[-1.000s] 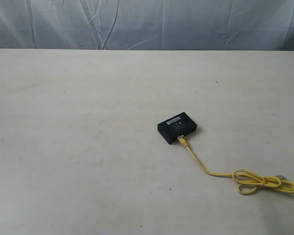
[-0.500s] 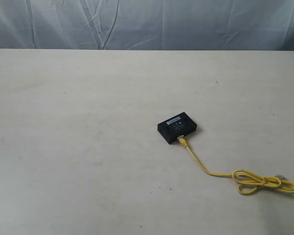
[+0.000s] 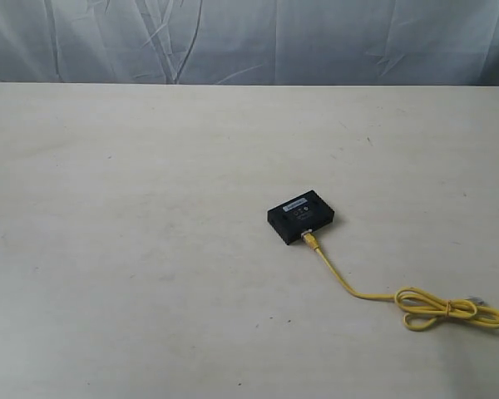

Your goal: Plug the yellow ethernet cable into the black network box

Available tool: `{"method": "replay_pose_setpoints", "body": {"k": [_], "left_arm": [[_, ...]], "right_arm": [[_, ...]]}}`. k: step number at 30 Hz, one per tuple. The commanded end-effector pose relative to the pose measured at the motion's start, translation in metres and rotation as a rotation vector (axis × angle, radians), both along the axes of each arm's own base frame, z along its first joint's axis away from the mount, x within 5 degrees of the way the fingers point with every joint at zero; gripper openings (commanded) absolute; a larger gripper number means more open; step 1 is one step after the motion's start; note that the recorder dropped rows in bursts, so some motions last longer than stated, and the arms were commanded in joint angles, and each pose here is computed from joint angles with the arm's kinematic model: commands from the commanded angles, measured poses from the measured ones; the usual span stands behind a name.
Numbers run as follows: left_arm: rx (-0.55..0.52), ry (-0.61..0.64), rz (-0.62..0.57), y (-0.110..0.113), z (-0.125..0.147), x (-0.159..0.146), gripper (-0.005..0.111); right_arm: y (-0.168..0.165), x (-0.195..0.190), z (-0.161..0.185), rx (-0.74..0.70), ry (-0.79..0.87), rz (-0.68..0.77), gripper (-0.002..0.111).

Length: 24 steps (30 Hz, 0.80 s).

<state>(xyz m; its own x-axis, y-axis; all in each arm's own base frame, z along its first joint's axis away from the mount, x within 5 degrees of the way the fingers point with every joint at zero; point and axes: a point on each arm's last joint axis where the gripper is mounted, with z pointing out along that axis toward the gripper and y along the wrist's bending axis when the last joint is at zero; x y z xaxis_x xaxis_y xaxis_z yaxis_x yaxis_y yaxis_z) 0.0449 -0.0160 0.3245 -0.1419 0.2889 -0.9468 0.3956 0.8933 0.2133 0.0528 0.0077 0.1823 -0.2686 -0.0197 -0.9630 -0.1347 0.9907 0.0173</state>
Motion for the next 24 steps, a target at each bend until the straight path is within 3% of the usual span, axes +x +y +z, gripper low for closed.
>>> {"method": "replay_pose_setpoints", "body": {"k": [1, 5, 12, 16, 18, 20, 24], "left_arm": [[0.017, 0.023, 0.143, 0.006, -0.017, 0.004, 0.000], [-0.026, -0.041, 0.274, 0.011, -0.042, 0.011, 0.000], [-0.070, -0.185, 0.375, 0.016, -0.095, 0.011, 0.000], [-0.061, -0.141, 0.379, 0.017, -0.127, 0.011, 0.000], [-0.060, -0.135, 0.379, 0.017, -0.128, 0.011, 0.000], [-0.044, -0.046, 0.381, 0.017, -0.137, 0.010, 0.000], [-0.033, -0.050, 0.382, 0.017, -0.136, 0.010, 0.000]], "right_arm": [[0.000, 0.000, 0.000, -0.005, -0.012, -0.005, -0.001], [0.000, 0.000, 0.000, -0.005, -0.012, -0.005, -0.001], [0.000, 0.000, -0.001, -0.006, -0.008, -0.005, -0.001], [0.000, 0.000, -0.001, -0.006, -0.008, -0.005, -0.001], [0.000, 0.000, -0.001, -0.006, -0.008, -0.005, -0.001], [0.000, 0.000, -0.001, -0.006, -0.008, -0.005, -0.001], [0.000, 0.000, -0.001, -0.006, -0.008, -0.005, -0.001]]}}
